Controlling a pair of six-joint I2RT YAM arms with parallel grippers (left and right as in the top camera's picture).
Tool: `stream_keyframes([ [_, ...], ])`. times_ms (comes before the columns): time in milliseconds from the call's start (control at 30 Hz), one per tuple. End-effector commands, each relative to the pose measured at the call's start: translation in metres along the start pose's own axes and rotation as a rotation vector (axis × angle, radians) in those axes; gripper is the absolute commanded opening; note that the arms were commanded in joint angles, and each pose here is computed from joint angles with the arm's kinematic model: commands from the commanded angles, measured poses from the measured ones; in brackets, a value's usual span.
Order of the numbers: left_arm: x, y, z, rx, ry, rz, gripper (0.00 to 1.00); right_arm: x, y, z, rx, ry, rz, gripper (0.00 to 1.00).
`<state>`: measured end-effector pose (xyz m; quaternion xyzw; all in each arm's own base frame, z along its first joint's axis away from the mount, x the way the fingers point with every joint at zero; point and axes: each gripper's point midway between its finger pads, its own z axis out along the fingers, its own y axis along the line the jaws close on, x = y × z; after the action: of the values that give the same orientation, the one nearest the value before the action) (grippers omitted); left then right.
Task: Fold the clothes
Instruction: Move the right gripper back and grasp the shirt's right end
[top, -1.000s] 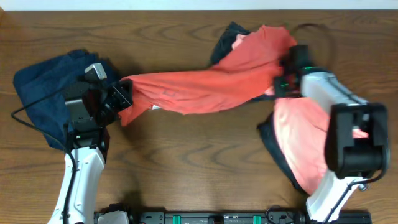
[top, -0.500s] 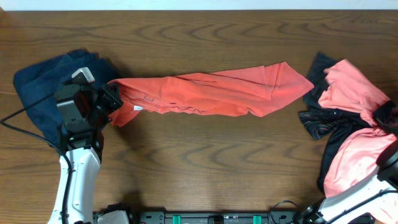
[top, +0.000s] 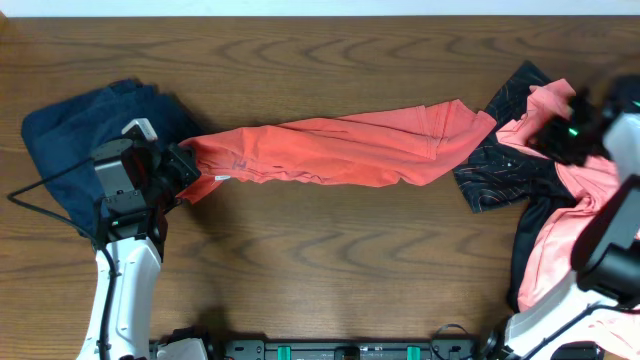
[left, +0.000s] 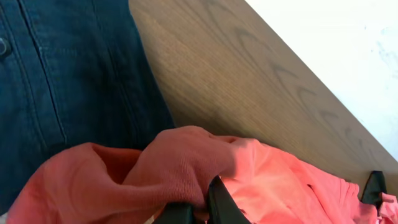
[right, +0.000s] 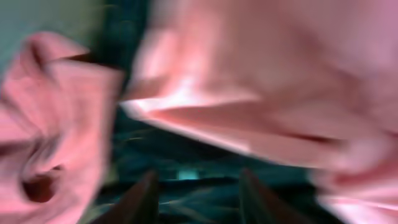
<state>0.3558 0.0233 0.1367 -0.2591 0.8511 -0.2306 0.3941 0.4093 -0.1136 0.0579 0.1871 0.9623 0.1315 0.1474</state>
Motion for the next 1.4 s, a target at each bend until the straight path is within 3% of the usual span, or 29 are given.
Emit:
stream_keyframes([
  [0,0.002,-0.008,-0.001,0.014,0.001,0.042,0.06,-0.001,0.015,0.006,0.101,0.002,-0.118,0.19],
  [67,0.005,-0.013,0.000,0.023,0.011,0.052,0.06,0.006,0.025,0.023,0.125,0.039,-0.192,0.07],
  [200,0.012,-0.021,0.002,0.040,0.028,0.069,0.06,0.019,0.020,0.054,0.211,0.111,-0.249,0.01],
  [467,0.014,-0.023,0.003,0.045,0.034,0.074,0.06,0.032,-0.011,0.092,0.238,0.185,-0.226,0.02],
  [533,0.014,-0.023,0.003,0.045,0.034,0.074,0.06,0.023,-0.035,0.092,0.320,0.158,-0.202,0.01],
  [667,0.014,-0.023,0.003,0.045,0.035,0.073,0.06,0.001,-0.113,0.056,0.634,0.042,0.035,0.03],
  [733,0.014,-0.023,0.003,0.045,0.034,0.074,0.06,-0.002,-0.144,0.038,0.704,0.004,0.171,0.05],
  [833,0.014,-0.023,0.003,0.045,0.035,0.073,0.06,0.000,-0.187,0.009,0.734,-0.033,0.411,0.16],
  [933,0.014,-0.023,0.003,0.045,0.034,0.073,0.06,-0.001,-0.206,-0.007,0.638,-0.047,0.561,0.17],
  [1033,0.014,-0.023,0.003,0.045,0.034,0.074,0.06,-0.018,-0.193,-0.015,0.426,-0.057,0.556,0.24],
  [1167,0.014,-0.023,0.003,0.045,0.034,0.074,0.06,-0.047,-0.157,-0.041,0.275,-0.122,0.483,0.29],
  [1267,0.015,-0.023,0.003,0.043,0.037,0.072,0.06,-0.068,-0.112,-0.062,0.180,-0.186,0.392,0.44],
  [1367,0.016,-0.022,0.003,0.041,0.040,0.071,0.06,-0.075,-0.041,-0.072,0.035,-0.189,0.174,0.57],
])
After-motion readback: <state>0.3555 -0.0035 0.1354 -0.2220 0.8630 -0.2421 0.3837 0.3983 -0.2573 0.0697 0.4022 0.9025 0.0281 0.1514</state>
